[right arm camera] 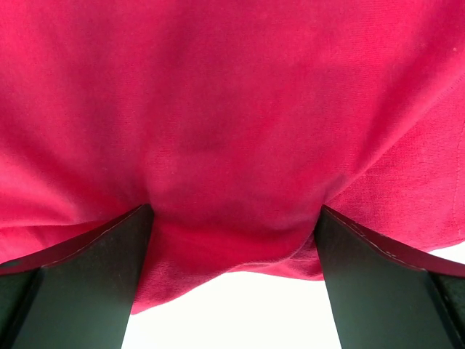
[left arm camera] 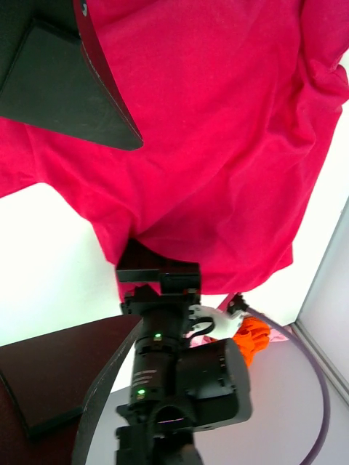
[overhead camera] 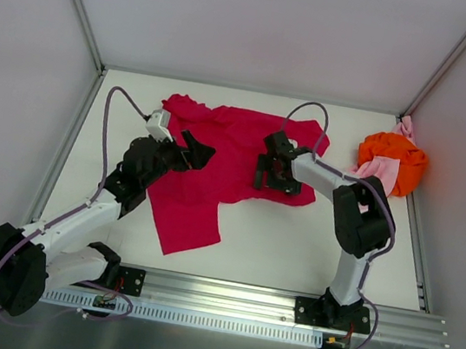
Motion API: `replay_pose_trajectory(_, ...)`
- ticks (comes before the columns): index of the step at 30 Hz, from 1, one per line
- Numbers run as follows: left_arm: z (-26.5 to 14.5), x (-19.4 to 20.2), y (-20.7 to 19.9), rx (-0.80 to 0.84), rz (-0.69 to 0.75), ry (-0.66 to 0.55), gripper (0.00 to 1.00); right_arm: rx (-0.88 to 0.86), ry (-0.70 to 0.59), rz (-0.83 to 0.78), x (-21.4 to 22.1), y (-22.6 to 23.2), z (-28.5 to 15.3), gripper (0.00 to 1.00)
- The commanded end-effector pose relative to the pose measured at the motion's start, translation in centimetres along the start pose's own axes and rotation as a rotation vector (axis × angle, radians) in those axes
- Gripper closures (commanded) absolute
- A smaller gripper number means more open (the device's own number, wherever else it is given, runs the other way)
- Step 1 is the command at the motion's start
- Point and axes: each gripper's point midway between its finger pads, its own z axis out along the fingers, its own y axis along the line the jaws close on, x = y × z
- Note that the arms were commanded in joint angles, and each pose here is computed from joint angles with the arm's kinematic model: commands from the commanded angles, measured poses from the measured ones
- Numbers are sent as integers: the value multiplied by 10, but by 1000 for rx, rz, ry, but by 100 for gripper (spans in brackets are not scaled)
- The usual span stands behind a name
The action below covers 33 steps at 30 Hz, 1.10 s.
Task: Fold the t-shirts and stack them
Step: Grap the side of the flattened tshirt furthest away from the robot with both arms
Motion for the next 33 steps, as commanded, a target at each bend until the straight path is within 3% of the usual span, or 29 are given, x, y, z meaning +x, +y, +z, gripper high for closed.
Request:
replay_pose_trajectory(1,-3,-4,-4,6,12,-27,1,87,44,21,35,-11,-5,4)
replay_pose_trajectory(15,-7,-7,-16,33,11,-31,1,252,-72,-28,71,-19,-56,4)
replay_pose_trajectory(22,8,-4,-17,37,46,-3,1,229,-375,-71,7,-3,-67,0)
replay_pose_trajectory(26,44,10,-3,-24,75,71,1,231,-425,-109,-41,23,-66,0)
replay_pose_trajectory(28,65,-5,-12,-28,84,66,1,223,-437,-118,-68,28,-69,0)
replay_pose_trajectory(29,81,12,4,-71,85,132,1,194,-448,-131,-91,40,-72,0)
replay_pose_trajectory(30,95,-5,-8,-54,88,112,1,195,-440,-115,-107,31,-70,0)
replay_pose_trajectory(32,120,7,14,-120,81,179,1,98,-425,-109,-136,42,-69,0)
replay_pose_trajectory(33,134,-15,1,-99,80,149,1,98,-410,-71,-151,23,-65,0)
